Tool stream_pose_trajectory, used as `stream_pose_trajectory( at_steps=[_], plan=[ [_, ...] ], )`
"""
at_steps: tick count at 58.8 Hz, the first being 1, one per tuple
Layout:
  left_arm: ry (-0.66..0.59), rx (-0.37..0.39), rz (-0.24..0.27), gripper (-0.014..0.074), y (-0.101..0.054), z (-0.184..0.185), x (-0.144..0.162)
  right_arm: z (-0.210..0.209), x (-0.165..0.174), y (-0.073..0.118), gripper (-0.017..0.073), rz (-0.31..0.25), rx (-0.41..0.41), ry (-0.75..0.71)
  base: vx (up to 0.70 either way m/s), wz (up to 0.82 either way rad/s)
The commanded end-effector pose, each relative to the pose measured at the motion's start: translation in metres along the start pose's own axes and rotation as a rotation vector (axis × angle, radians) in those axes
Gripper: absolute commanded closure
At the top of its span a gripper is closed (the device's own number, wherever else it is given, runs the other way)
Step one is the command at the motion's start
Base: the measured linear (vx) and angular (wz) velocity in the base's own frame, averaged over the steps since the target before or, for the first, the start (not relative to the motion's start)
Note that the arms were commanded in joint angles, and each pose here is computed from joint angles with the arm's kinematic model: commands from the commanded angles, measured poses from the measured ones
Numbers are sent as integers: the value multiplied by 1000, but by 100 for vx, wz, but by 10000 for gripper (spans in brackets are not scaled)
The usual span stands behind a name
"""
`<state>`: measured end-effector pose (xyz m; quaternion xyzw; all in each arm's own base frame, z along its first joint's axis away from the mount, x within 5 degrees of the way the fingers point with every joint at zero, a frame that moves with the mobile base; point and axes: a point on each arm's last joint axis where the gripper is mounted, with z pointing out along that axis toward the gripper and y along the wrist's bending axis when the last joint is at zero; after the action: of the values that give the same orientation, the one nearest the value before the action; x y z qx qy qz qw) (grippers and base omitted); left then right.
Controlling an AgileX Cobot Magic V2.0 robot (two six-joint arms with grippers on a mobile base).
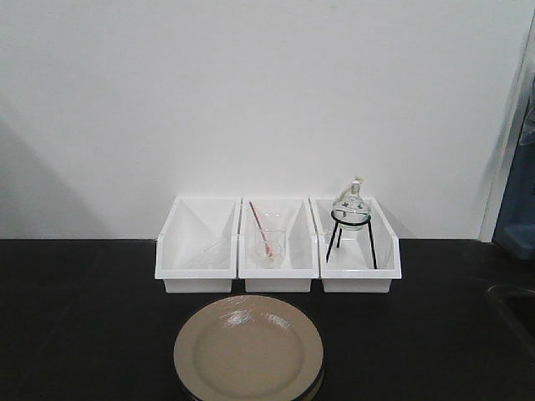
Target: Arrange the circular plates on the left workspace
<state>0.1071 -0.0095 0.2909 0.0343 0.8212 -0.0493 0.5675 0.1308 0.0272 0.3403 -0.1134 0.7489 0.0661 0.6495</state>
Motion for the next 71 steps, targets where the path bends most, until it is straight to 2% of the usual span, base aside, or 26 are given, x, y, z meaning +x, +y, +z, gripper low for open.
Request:
stream_pose_trajectory(
  at_steps=[1,7,21,45,51,53,59,71],
  plan=[
    [-177,-27,-21,594,1,-12,-15,-4,-12,-6,563,2,65,-96,0,0],
    [-201,-27,-24,594,0,-17,-16,-3,-11,-6,563,5,63,-93,0,0],
    [-153,-2,-31,594,-2,-16,-12,-3,-11,-6,563,4,62,-92,0,0],
    [-161,-1,-29,594,-3,-18,-12,-3,-11,-6,563,4,61,-91,0,0],
    [-219,-9,-8,594,-4,-30,-11,-3,-11,-6,563,4,61,-91,0,0],
    [-243,-27,24,594,-4,-34,-9,-3,-11,-6,563,4,61,-91,0,0],
    [-285,-76,74,594,-2,-44,5,-3,-11,-6,563,4,61,-91,0,0],
    [-293,-128,89,594,2,-40,61,-3,-11,-6,563,4,61,-91,0,0]
  ],
)
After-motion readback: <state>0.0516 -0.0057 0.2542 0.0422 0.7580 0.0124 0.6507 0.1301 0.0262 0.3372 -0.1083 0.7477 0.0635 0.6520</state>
